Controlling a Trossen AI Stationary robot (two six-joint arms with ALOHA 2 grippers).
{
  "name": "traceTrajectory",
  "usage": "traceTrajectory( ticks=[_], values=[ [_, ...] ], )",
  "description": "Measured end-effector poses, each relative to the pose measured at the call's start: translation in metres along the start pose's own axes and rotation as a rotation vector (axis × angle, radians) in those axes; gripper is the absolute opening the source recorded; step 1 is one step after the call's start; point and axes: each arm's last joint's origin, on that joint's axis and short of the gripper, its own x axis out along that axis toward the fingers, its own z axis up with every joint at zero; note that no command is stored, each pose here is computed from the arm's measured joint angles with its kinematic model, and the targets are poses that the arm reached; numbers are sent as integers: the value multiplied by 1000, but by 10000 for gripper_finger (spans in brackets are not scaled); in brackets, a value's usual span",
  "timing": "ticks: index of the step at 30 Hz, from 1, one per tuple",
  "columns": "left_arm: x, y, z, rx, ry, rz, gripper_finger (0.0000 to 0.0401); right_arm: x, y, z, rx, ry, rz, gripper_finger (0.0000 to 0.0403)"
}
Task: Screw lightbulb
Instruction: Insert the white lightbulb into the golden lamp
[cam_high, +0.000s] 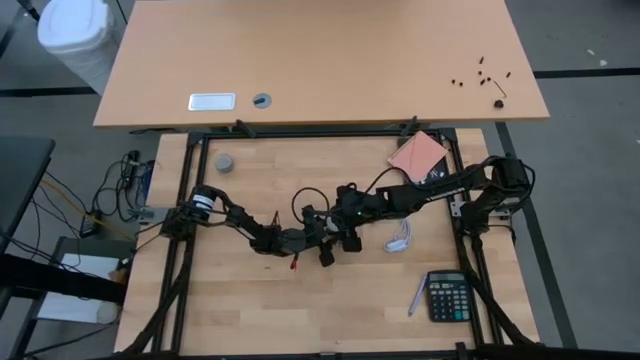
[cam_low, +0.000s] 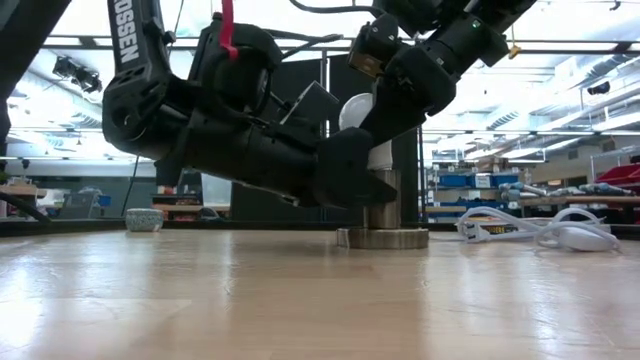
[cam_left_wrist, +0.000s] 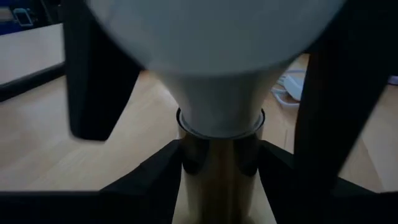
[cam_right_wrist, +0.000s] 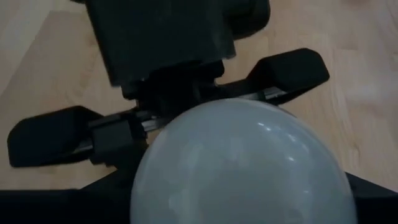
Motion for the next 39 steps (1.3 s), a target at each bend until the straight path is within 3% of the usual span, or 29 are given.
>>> traceTrajectory(
  ticks=[8, 32, 39],
  values=[
    [2, 0, 1, 12, 1, 2, 187, 0, 0, 0, 0, 0, 2, 275],
    [1, -1, -2, -9, 30, -4, 185, -30, 4, -6, 15, 126, 4, 290],
    [1, -1, -2, -8, 30, -4, 185, -30, 11, -2, -8, 95, -23, 296]
  ],
)
